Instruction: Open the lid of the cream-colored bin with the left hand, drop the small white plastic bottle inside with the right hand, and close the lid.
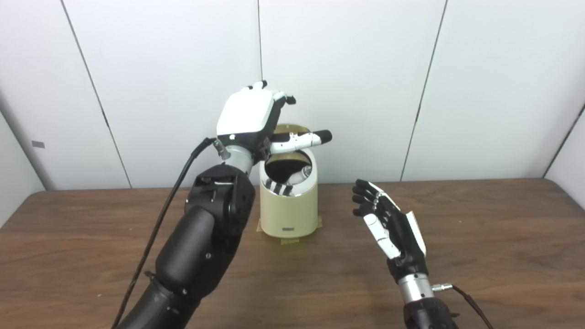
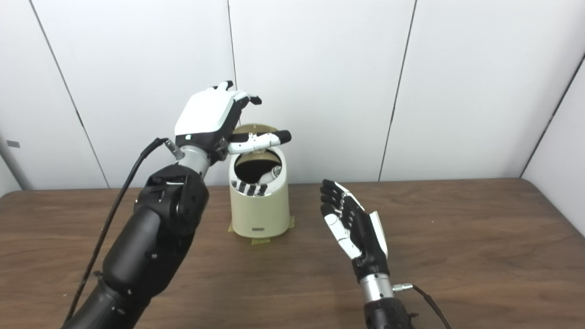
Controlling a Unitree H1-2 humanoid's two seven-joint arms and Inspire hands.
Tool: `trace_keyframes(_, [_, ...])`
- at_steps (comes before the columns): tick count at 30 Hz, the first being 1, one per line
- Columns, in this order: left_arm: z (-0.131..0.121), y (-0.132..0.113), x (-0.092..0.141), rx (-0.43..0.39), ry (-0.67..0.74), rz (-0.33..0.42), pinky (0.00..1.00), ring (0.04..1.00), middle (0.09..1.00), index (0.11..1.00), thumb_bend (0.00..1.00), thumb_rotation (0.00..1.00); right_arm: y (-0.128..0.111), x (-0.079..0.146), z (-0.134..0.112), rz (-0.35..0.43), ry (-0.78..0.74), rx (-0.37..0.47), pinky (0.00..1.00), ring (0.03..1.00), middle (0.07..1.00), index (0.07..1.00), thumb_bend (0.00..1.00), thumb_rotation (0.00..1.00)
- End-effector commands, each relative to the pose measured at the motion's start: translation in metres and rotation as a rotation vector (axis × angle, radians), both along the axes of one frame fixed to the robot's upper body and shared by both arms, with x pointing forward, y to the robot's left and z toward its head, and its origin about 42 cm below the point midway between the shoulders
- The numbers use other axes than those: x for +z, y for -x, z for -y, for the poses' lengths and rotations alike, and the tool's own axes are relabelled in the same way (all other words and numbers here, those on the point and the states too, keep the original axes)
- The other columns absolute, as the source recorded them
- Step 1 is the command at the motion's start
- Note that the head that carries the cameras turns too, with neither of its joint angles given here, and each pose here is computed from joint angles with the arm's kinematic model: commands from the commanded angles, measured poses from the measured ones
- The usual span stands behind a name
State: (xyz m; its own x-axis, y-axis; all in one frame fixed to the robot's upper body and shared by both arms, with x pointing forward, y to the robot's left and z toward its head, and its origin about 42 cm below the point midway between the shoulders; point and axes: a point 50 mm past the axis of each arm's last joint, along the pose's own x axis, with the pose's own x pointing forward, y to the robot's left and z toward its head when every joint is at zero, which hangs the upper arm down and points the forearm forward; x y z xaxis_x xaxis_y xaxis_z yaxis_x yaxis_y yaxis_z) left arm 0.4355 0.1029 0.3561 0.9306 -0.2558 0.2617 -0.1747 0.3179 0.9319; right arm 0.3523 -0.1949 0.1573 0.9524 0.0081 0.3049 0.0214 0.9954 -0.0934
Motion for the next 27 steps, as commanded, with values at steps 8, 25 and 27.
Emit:
trace_keyframes(8, [0.005, 0.003, 0.015, -0.003, -0.006, 0.051, 1.00, 1.000, 0.903, 0.845, 0.93, 1.00, -0.004, 0.021, -0.005, 0.084, -0.014, 0.009, 0.70, 0.803, 0.813, 0.803, 0.42, 0.76])
trace_keyframes(25, [0.007, 0.009, -0.009, -0.031, -0.035, -0.001, 1.00, 0.992, 0.876, 0.835, 0.92, 1.00, -0.005, 0.023, -0.006, 0.077, -0.025, -0.001, 0.70, 0.799, 0.810, 0.803, 0.42, 0.74])
trace_keyframes(27, [0.007, 0.010, -0.011, -0.034, -0.034, -0.004, 1.00, 0.989, 0.875, 0.833, 0.93, 1.00, -0.005, 0.023, -0.006, 0.079, -0.027, -0.001, 0.70, 0.797, 0.808, 0.801, 0.42, 0.74])
